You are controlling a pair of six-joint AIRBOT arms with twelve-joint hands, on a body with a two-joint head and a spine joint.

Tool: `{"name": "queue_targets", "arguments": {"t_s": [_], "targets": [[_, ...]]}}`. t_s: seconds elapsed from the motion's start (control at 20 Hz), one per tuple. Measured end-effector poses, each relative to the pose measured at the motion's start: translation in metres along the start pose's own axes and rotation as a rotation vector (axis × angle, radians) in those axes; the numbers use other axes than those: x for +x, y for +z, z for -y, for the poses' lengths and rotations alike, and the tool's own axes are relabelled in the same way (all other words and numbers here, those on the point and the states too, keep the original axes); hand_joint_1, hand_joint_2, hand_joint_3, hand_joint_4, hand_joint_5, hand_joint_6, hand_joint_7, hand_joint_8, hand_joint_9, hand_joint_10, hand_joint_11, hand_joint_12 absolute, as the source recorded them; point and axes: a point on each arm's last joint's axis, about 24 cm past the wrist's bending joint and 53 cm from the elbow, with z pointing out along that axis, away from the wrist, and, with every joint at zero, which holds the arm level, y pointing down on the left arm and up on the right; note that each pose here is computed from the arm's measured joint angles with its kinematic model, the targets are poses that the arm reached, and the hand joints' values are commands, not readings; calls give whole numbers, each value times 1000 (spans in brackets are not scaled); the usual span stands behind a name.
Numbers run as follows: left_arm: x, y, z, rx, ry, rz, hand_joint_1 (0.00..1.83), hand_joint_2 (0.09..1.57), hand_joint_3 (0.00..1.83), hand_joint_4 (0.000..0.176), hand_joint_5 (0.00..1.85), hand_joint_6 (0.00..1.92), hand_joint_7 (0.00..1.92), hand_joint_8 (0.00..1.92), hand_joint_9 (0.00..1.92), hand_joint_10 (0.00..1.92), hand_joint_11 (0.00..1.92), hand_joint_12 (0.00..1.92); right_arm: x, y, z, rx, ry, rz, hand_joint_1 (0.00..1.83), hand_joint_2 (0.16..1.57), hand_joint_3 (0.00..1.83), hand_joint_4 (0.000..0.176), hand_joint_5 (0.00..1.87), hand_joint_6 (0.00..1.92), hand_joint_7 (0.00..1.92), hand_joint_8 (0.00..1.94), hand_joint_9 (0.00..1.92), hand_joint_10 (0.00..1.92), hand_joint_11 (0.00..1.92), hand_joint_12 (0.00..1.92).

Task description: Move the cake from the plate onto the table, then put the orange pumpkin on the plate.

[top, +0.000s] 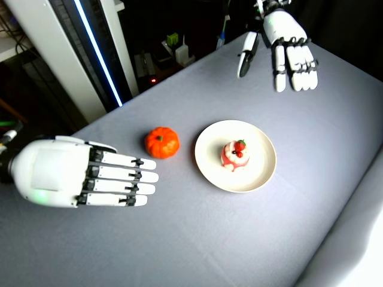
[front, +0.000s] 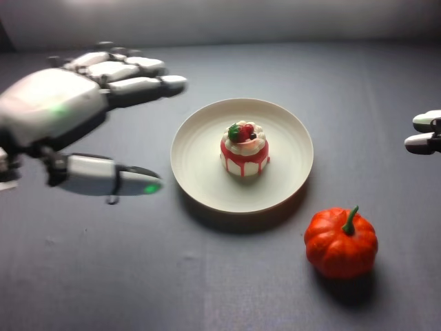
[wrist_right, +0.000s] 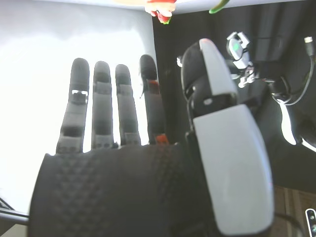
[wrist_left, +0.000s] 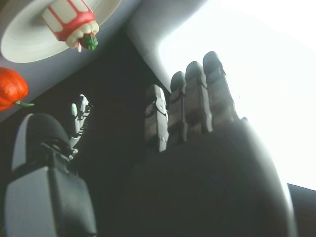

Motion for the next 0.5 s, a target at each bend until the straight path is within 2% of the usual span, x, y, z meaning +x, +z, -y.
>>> {"name": "queue_targets", "arguments": {"t_s": [0.05, 0.15, 0.2, 0.3, 0.35, 0.4, 0.45, 0.5], "targets": [[5, 13, 1, 7, -1, -22, 622, 946, 0, 158, 274, 1, 200, 2, 215, 6, 0, 517, 0, 0, 0, -1, 0, -1, 834, 1254, 0, 0, 444, 0, 262, 1, 288, 5, 14, 932], [3, 38, 7, 20, 19, -46, 772, 949, 1, 50, 375, 0, 327, 0, 343, 4, 0, 879, 0, 0, 0, -2, 0, 1, 879, 1253, 0, 0, 428, 0, 285, 2, 308, 2, 6, 986], [2, 46, 12, 29, 29, -47, 790, 946, 0, 46, 390, 1, 367, 1, 383, 6, 0, 1016, 0, 0, -1, -3, 0, 1, 936, 1249, 0, 0, 427, 0, 295, 5, 313, 3, 6, 985], [6, 62, 20, 46, 55, -62, 766, 923, 0, 101, 398, 1, 359, 0, 356, 1, 0, 964, 0, 0, -1, -5, -1, 1, 958, 1241, 0, 0, 421, 0, 300, 1, 313, 1, 15, 948], [11, 69, 19, 39, 63, -75, 753, 910, 0, 112, 402, 1, 364, 1, 365, 3, 0, 931, -1, 0, -1, -4, -3, 2, 963, 1220, 0, 0, 442, 4, 308, 1, 279, 3, 2, 865], [16, 75, 17, 30, 66, -89, 764, 899, 0, 116, 407, 3, 376, 5, 376, 7, 0, 926, -1, 0, -1, -4, -2, 3, 962, 1219, 0, 0, 426, 1, 308, 0, 270, 2, 0, 817], [19, 79, 15, 21, 69, -97, 761, 900, 0, 103, 410, 3, 383, 7, 377, 6, 5, 927, -1, 0, 0, -4, -2, 3, 1037, 1235, 0, 0, 380, 3, 342, 0, 318, 6, 23, 954], [23, 87, 15, 15, 72, -107, 739, 903, 0, 90, 415, 4, 399, 12, 399, 14, 50, 943, 0, 1, 1, -6, 1, 5, 1036, 1280, 3, 0, 308, 0, 299, 0, 310, 1, 28, 956]]}}
